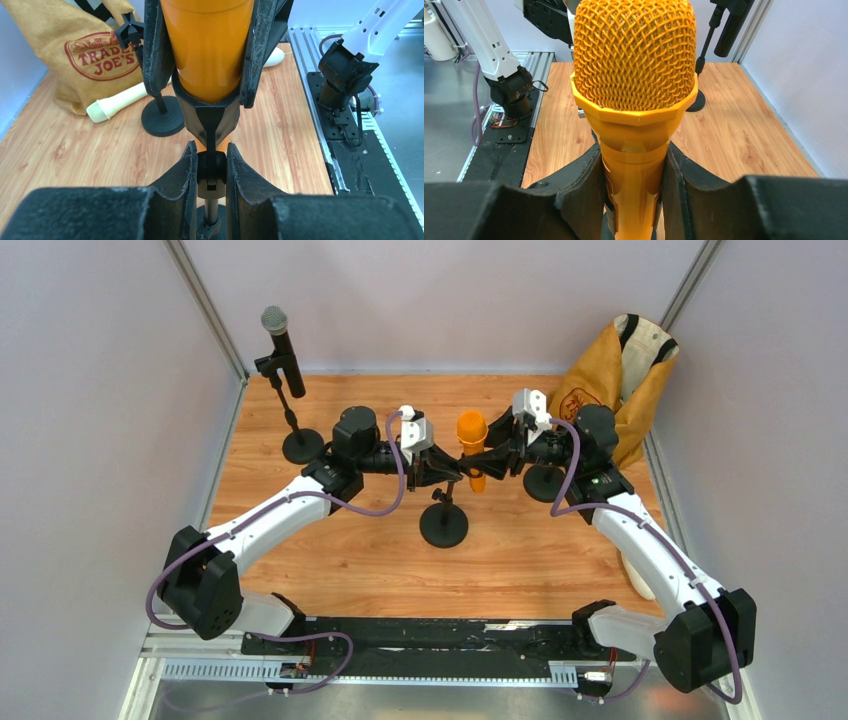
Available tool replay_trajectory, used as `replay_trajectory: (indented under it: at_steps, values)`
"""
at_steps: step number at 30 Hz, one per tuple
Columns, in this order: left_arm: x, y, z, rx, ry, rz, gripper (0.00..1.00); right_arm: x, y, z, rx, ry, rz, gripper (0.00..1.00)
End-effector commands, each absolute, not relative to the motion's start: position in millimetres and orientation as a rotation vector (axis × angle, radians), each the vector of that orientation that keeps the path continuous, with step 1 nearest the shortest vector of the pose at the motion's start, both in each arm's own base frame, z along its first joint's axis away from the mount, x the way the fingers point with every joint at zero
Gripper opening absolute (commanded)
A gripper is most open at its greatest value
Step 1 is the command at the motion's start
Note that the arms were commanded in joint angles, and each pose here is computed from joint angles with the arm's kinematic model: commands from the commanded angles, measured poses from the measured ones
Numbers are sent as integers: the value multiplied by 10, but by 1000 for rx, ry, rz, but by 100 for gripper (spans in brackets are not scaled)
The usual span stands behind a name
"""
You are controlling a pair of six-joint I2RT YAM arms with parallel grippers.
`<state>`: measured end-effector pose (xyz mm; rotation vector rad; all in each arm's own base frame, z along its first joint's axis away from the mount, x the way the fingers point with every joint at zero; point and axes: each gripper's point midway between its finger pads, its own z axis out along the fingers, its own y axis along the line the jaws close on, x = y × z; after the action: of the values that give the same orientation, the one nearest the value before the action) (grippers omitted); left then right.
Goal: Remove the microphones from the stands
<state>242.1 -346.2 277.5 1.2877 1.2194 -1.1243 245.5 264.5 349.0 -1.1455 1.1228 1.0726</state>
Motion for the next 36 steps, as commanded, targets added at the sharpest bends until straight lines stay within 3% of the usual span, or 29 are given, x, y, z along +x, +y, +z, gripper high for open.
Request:
replay_trajectory:
  at_steps: [1, 11, 21, 22, 24, 28, 31, 36]
  values:
    - [2412, -3481, 2306, 1339, 1377, -1115, 0, 2231, 2595, 3969, -1140, 970, 1058, 11]
    - [2408, -3506, 2271, 1350, 1383, -1110, 0, 2099, 2546, 4199, -1094, 932, 1083, 4]
    - [2395, -3517, 2263, 1356, 1385, -1112, 0, 2068, 2534, 4246, -1077, 923, 1095, 7]
    - [2395, -3517, 2267, 1355, 1384, -1112, 0, 2079, 2539, 4226, -1080, 927, 1093, 10]
    - [2395, -3515, 2267, 1355, 1385, -1110, 0, 2109, 2544, 4189, -1090, 935, 1082, 32]
    - [2401, -3511, 2281, 1352, 1383, -1103, 0, 2178, 2558, 4118, -1101, 963, 1064, 62]
    - [2418, -3513, 2338, 1333, 1383, -1097, 0, 2231, 2559, 4079, -1096, 977, 1049, 72]
    - [2402, -3498, 2478, 1328, 1363, -1093, 0, 2350, 2567, 4024, -1069, 1010, 1024, 79]
